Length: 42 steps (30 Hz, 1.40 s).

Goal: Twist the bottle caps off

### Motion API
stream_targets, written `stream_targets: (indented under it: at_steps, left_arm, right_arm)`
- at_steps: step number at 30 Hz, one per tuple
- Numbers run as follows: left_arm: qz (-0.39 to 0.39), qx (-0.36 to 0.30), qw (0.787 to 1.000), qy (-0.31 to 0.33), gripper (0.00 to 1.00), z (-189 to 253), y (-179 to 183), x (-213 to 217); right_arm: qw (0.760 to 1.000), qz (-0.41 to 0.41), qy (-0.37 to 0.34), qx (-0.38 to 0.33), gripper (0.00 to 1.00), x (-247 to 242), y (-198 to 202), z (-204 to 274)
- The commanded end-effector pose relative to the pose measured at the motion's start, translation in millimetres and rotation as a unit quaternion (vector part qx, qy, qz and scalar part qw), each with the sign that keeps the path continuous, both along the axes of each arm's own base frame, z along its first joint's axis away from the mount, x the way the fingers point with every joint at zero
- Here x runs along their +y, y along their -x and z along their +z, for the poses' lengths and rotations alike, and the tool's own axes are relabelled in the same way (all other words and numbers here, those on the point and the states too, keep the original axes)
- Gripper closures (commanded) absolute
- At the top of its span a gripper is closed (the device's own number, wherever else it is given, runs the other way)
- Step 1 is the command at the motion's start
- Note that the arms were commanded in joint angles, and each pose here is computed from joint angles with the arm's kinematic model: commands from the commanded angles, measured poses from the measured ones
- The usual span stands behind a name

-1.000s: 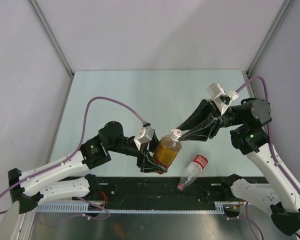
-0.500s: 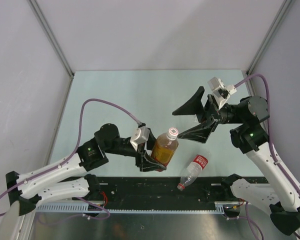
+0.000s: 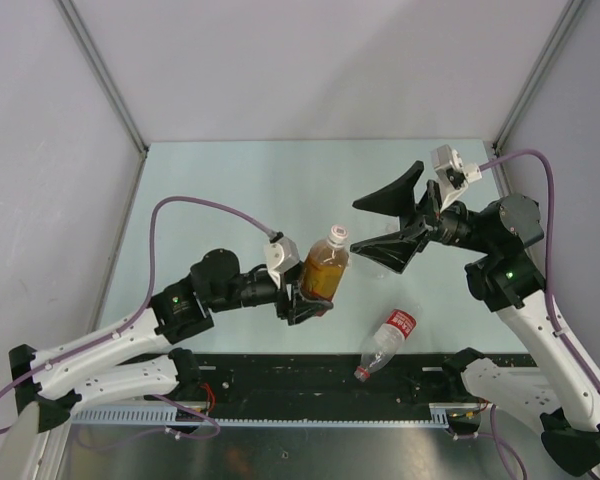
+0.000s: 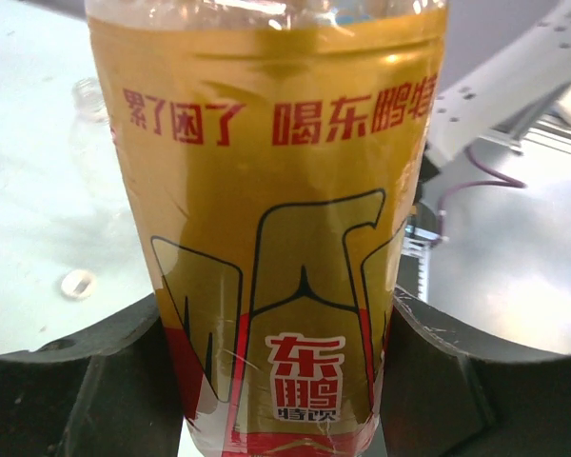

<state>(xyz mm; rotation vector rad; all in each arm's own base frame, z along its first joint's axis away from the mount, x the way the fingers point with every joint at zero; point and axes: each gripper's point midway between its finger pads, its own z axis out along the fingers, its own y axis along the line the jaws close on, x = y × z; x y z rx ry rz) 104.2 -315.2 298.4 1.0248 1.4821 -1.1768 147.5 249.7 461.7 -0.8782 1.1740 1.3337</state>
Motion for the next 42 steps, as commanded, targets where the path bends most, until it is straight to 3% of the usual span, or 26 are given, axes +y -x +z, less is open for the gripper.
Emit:
stream_targets:
  at_steps: [1,11,18,26,38,42]
  left_arm:
    - [0.119,-0.014,0.993,-0.017,1.00,-1.5,-38.7,17.1]
    - [0.253,0.000,0.964,-0.086,1.00,-23.0,-80.8,39.2]
    - [0.320,0.006,0.936,-0.148,1.00,-37.6,-96.7,50.5]
    - [0.350,-0.002,0.918,-0.187,1.00,-45.7,-103.1,54.5]
    - [0.353,-0.003,0.910,-0.216,1.00,-53.7,-104.7,54.5]
    - [0.355,-0.003,0.909,-0.218,1.00,-54.2,-104.2,56.8]
  right_arm:
    - [0.999,-0.029,-0.019,-0.016,0.01,-4.5,-4.9,16.4]
    - [0.984,-0.128,-0.041,0.115,0.01,5.3,-69.0,-1.4]
    - [0.963,-0.177,-0.022,0.201,0.07,21.0,-101.1,-29.8]
    - [0.954,-0.179,0.015,0.240,0.29,34.5,-110.1,-53.7]
    - [0.949,-0.159,0.044,0.269,0.49,53.1,-115.5,-78.9]
    - [0.950,-0.157,0.045,0.268,0.66,54.1,-115.4,-79.4]
